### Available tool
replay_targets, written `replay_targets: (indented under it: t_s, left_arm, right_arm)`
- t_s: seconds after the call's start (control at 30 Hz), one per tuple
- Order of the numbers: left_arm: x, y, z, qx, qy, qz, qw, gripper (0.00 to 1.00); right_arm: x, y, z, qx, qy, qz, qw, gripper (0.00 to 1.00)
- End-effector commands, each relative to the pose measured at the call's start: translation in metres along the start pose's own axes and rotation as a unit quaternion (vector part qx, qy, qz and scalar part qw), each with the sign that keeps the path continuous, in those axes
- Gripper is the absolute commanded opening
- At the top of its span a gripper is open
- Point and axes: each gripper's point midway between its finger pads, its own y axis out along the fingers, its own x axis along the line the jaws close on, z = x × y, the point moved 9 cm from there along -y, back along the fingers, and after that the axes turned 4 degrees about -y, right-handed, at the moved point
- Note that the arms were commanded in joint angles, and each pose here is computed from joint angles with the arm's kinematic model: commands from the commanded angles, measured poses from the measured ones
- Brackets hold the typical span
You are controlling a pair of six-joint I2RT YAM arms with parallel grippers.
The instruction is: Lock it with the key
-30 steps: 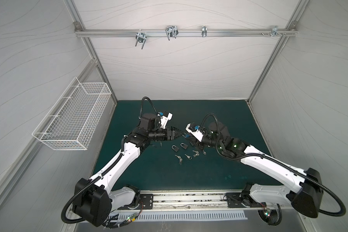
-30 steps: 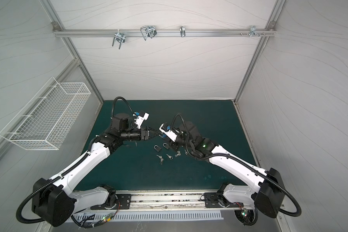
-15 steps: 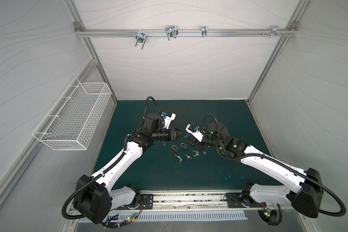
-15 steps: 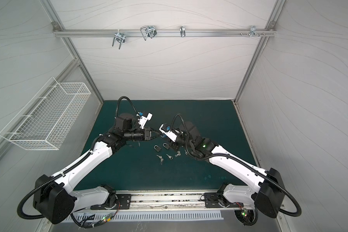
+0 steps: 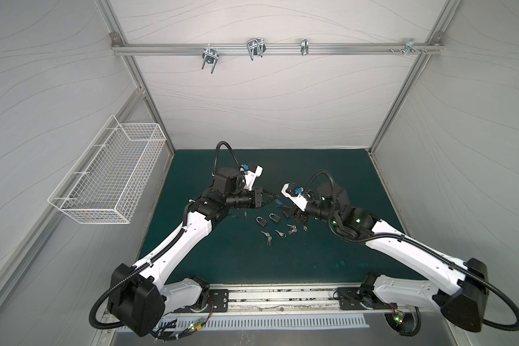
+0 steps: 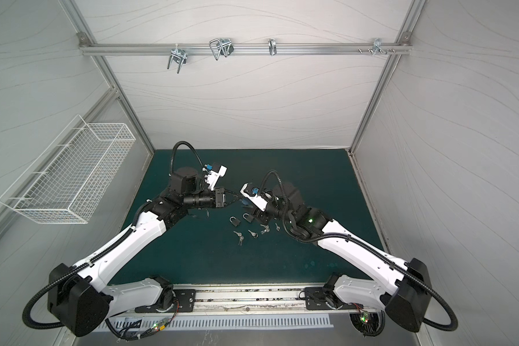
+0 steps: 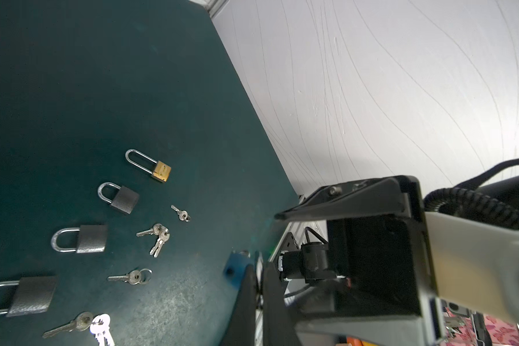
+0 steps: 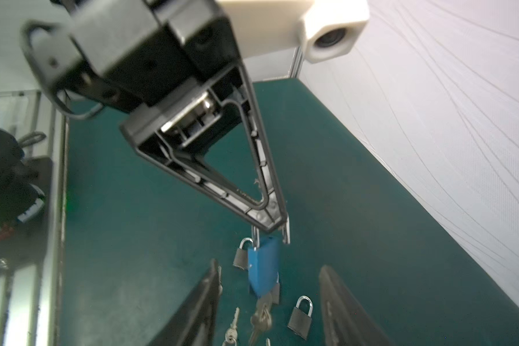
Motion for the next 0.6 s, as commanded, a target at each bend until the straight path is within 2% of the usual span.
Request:
replay_targets:
  t_s: [0.0, 0.17, 0.33, 0.43, 0.57]
  left_arm:
    - [-0.035, -0.019, -0.020, -0.061, 0.074, 0.032, 0.995, 0.00]
    - [-0.054, -0.029, -0.026, -0.080, 0.097, 0.064, 0.990, 0.00]
    - [-0.070, -0.038, -0.032, -0.101, 0.101, 0.100, 0.985, 0.00]
    - [-0.081, -0.042, -0.036, -0.111, 0.092, 0.131, 0.981, 0.00]
    - [-0.094, -0.049, -0.041, -0.128, 0.075, 0.163, 0.975, 0.00]
  right_arm:
    - [-0.002, -0.020, -0.013, -0.053, -0.007, 0.019, 0.998, 0.73]
    - [-0.010, -0.036, -0.010, -0.088, 0.024, 0.045, 0.995, 0.77]
    - [-0.016, -0.047, -0.014, -0.162, 0.033, 0.023, 0.986, 0.80]
    - [-0.027, -0.054, -0.021, -0.216, 0.066, -0.002, 0.974, 0.80]
    - [-0.040, -0.061, -0.042, -0.267, 0.070, -0.036, 0.960, 0.77]
